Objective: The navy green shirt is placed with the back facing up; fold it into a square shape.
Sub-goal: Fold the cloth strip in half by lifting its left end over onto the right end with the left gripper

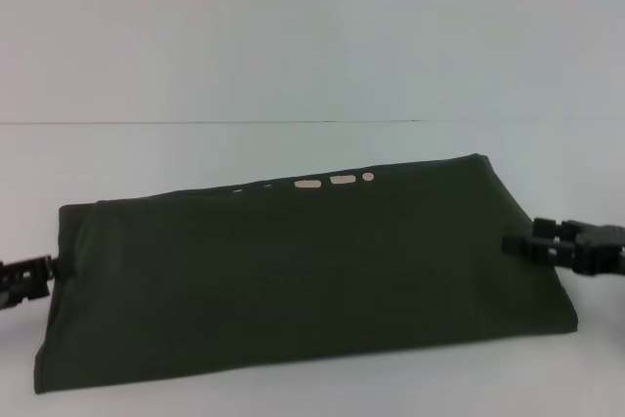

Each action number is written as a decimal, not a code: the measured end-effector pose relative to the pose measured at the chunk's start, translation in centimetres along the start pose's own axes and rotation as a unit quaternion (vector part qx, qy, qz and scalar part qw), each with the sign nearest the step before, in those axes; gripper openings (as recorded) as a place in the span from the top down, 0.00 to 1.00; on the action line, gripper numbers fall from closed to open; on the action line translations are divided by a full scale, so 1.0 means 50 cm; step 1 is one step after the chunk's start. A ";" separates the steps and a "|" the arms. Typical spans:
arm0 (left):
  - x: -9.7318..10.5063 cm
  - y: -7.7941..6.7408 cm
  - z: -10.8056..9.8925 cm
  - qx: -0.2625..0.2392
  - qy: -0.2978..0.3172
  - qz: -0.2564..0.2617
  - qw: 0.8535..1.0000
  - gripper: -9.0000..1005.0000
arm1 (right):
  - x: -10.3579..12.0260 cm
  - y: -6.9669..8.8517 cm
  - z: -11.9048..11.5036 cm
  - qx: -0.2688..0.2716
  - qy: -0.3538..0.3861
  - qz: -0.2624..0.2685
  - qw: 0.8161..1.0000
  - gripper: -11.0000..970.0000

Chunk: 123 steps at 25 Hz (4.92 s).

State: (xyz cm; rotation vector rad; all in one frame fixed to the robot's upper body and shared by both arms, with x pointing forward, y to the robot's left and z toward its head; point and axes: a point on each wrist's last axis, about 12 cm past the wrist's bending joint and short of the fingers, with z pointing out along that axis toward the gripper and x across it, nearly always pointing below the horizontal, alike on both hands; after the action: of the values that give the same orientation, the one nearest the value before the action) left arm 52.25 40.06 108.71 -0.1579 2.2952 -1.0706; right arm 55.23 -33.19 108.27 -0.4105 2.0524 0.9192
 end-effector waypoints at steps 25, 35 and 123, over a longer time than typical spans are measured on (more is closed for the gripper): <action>-0.042 0.008 0.036 -0.087 0.014 -0.063 0.994 0.23 | 0.005 0.095 0.107 -0.123 0.008 -0.308 0.943 0.04; -0.056 0.006 0.051 -0.112 0.018 -0.066 0.991 0.23 | 0.001 0.103 0.124 -0.133 0.020 -0.345 0.929 0.04; -0.050 -0.044 0.156 -0.111 0.063 -0.014 0.992 0.22 | 0.005 0.104 0.133 -0.133 0.027 -0.343 0.929 0.04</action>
State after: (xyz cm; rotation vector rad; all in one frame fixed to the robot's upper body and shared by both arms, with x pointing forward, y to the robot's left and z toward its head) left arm 58.39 34.29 107.61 -0.2158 2.5301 -0.8589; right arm 55.82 -24.78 107.88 -1.2200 1.6333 0.7397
